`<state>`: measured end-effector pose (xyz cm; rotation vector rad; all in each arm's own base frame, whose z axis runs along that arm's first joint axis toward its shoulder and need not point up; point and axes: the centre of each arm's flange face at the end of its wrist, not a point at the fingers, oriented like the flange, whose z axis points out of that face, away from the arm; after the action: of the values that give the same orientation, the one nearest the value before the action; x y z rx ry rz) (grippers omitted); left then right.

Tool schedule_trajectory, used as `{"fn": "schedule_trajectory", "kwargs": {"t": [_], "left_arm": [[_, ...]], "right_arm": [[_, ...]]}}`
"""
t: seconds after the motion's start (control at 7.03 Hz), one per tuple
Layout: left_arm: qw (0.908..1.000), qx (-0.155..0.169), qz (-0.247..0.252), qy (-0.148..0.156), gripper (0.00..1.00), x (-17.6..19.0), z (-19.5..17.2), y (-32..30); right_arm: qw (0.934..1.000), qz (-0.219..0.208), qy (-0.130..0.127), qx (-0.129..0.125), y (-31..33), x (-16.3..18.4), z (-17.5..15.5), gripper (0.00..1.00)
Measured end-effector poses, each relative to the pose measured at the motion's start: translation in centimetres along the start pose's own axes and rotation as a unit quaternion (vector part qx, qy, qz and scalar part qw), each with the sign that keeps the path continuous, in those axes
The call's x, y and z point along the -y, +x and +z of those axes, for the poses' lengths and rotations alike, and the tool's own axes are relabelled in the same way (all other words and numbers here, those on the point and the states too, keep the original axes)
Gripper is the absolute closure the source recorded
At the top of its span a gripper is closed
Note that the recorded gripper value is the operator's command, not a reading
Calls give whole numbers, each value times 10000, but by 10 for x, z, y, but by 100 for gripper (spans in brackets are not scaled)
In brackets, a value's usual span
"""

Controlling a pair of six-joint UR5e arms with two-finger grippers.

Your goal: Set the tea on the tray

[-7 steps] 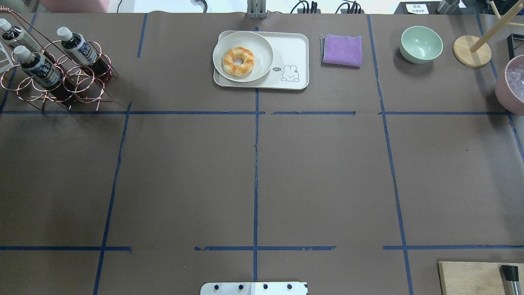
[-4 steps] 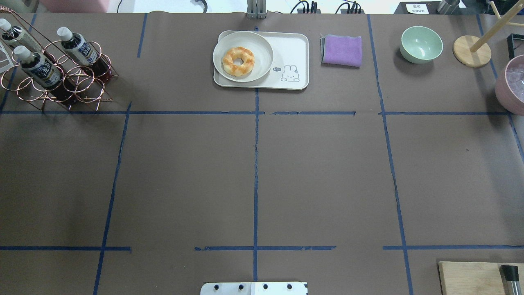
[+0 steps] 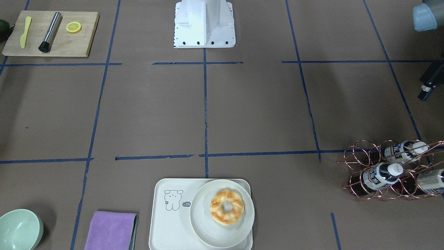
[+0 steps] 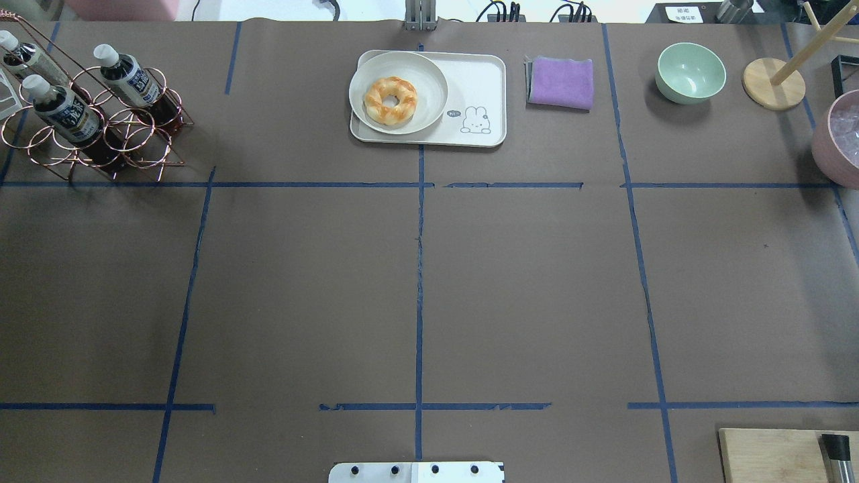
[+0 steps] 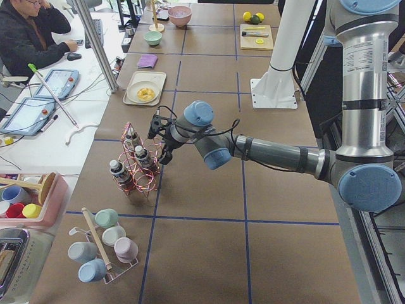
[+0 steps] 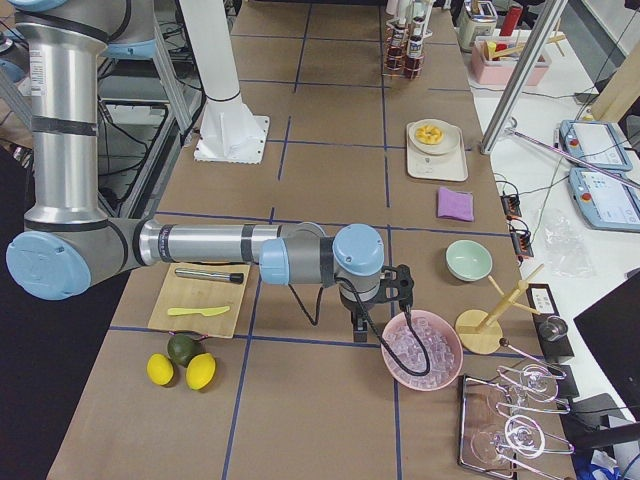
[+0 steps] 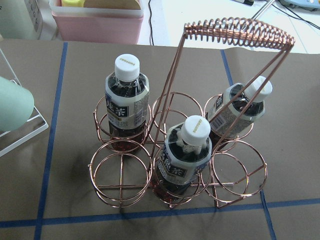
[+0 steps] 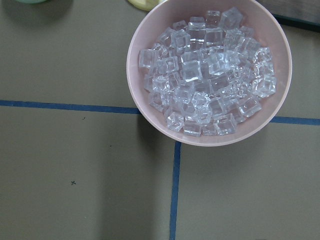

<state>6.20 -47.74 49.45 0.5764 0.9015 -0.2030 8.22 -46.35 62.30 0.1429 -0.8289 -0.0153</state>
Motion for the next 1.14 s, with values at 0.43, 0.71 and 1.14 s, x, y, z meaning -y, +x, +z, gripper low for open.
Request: {"fn": "schedule_trajectory", "kwargs": {"t": [0.43,0.71,1.14], "left_arm": [[9961,235,48,847,0,-4,18,26],[9898,412,244,1342,0,-20,45,55],[9868,576,404,1457,0,-32,75,60]], "right_arm": [[10000,-4,5,15,0,-2,0,0],[10000,-14,14,18,-1,-2,0,0],[10000,-32,31,15,-2,1,-2,0]]}}
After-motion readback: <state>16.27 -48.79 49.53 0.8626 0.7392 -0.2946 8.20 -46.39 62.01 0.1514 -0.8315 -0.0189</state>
